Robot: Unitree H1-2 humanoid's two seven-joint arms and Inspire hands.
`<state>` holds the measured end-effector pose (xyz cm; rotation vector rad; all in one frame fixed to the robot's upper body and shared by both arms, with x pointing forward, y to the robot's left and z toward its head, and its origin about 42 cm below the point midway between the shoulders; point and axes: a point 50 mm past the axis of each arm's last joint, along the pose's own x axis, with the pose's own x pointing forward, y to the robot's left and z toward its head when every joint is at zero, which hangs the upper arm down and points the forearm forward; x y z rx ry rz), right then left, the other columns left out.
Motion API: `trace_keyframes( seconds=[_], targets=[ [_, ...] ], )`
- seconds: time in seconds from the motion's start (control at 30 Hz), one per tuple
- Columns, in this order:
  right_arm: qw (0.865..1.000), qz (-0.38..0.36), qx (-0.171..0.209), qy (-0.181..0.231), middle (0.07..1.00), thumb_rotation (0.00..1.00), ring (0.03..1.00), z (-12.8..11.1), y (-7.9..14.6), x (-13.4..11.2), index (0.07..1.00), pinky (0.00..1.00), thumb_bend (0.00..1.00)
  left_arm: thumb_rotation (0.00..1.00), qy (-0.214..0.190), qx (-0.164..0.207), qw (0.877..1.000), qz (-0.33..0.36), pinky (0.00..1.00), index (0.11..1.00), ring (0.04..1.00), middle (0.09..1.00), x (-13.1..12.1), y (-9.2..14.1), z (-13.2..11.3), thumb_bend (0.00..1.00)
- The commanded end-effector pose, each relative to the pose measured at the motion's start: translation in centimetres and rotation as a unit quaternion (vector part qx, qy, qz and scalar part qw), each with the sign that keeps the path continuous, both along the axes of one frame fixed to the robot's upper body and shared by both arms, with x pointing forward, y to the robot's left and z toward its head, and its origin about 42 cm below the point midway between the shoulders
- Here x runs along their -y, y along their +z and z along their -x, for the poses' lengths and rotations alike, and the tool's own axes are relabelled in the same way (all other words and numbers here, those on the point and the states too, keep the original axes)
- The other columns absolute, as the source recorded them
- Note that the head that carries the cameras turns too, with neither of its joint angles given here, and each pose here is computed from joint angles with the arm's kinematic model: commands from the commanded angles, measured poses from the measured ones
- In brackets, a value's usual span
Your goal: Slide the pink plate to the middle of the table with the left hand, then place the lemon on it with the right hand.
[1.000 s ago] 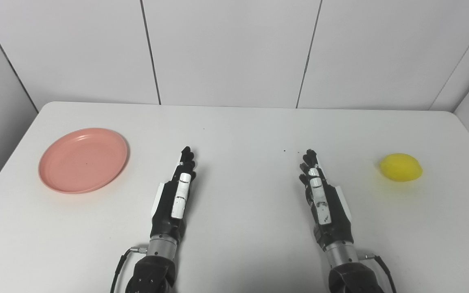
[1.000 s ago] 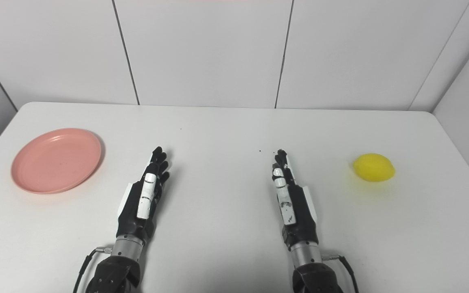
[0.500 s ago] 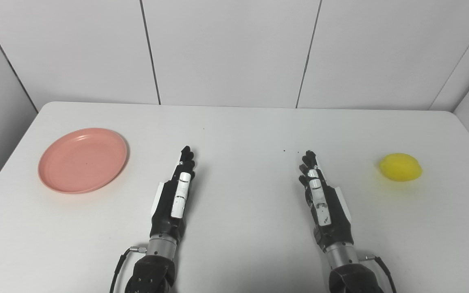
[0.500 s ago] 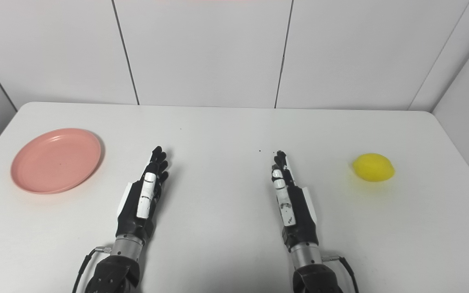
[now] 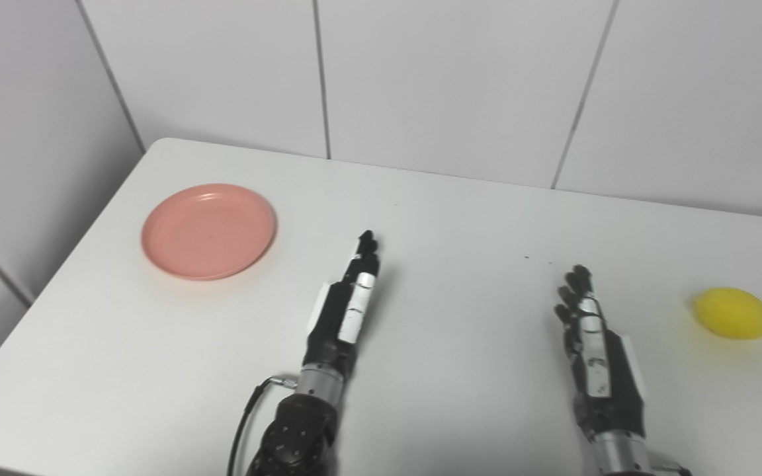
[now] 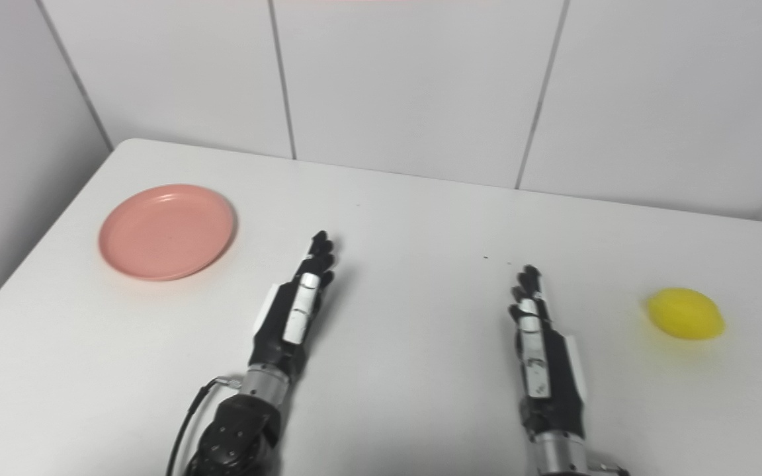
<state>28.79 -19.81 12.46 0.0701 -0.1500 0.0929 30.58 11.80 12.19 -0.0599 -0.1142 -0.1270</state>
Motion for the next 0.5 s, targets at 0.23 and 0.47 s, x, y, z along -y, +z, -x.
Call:
trace_keyframes(
  seconds=[0.23,0.47],
  targets=[
    [0.999,0.001,0.035,0.007,1.0,1.0,1.0,0.0,0.3,1.9,1.0,1.0,0.65,1.0,-0.005,0.011,1.0,-0.007,1.0,1.0,1.0,1.0,2.9,-0.5,0.6,0.66],
    [0.999,-0.005,0.033,0.01,1.0,1.0,1.0,0.2,0.2,1.8,1.0,1.0,0.64,1.0,-0.003,0.012,1.0,-0.002,1.0,1.0,1.0,1.0,2.7,-0.8,0.7,0.66]
  ],
)
